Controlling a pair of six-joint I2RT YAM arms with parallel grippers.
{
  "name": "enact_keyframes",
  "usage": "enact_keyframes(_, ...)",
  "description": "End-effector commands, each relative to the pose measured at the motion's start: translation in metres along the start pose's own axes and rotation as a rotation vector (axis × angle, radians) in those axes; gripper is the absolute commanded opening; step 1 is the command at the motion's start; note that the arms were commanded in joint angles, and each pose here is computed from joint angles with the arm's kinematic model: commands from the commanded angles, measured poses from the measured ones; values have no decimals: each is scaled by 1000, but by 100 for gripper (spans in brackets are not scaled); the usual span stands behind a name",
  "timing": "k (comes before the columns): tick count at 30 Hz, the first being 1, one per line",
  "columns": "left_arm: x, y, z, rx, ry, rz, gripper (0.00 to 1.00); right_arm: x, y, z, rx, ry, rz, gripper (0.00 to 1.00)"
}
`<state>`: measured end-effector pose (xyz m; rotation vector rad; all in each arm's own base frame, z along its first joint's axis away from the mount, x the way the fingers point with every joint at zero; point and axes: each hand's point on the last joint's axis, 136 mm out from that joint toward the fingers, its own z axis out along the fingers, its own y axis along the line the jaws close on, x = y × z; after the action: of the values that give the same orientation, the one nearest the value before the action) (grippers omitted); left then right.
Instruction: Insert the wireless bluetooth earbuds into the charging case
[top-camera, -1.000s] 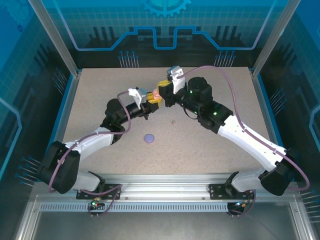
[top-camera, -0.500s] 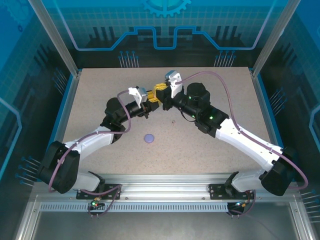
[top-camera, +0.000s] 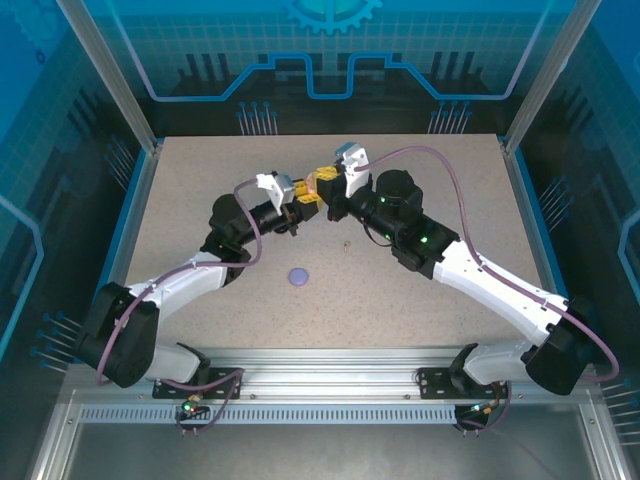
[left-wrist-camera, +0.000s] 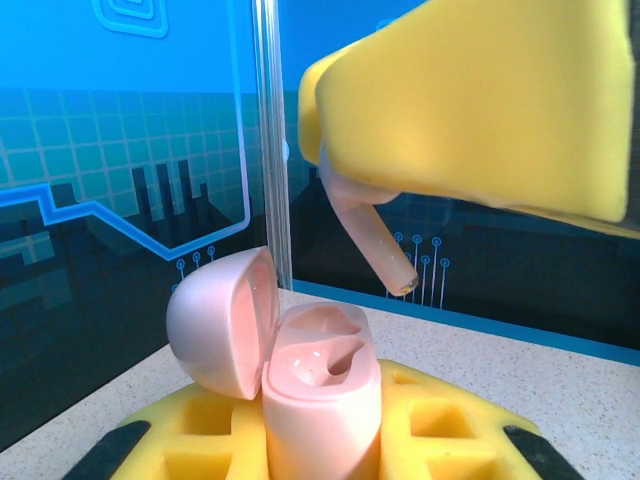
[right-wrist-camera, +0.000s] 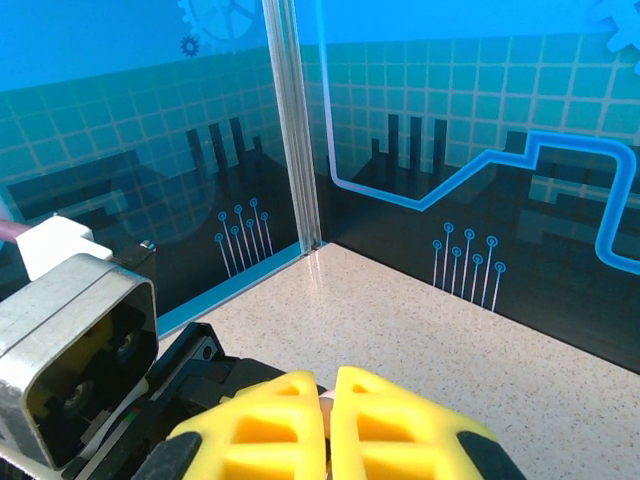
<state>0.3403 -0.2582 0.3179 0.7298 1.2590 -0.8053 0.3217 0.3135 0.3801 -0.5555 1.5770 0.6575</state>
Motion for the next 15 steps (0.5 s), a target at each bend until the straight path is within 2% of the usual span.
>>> enact_keyframes(1, -30, -8, 0, 23, -64, 67, 0, -11, 1, -4, 10, -51, 18, 6)
enact_keyframes(15, -40, -11, -2, 34, -79, 75, 0, 0, 1, 5, 4, -28, 47, 4)
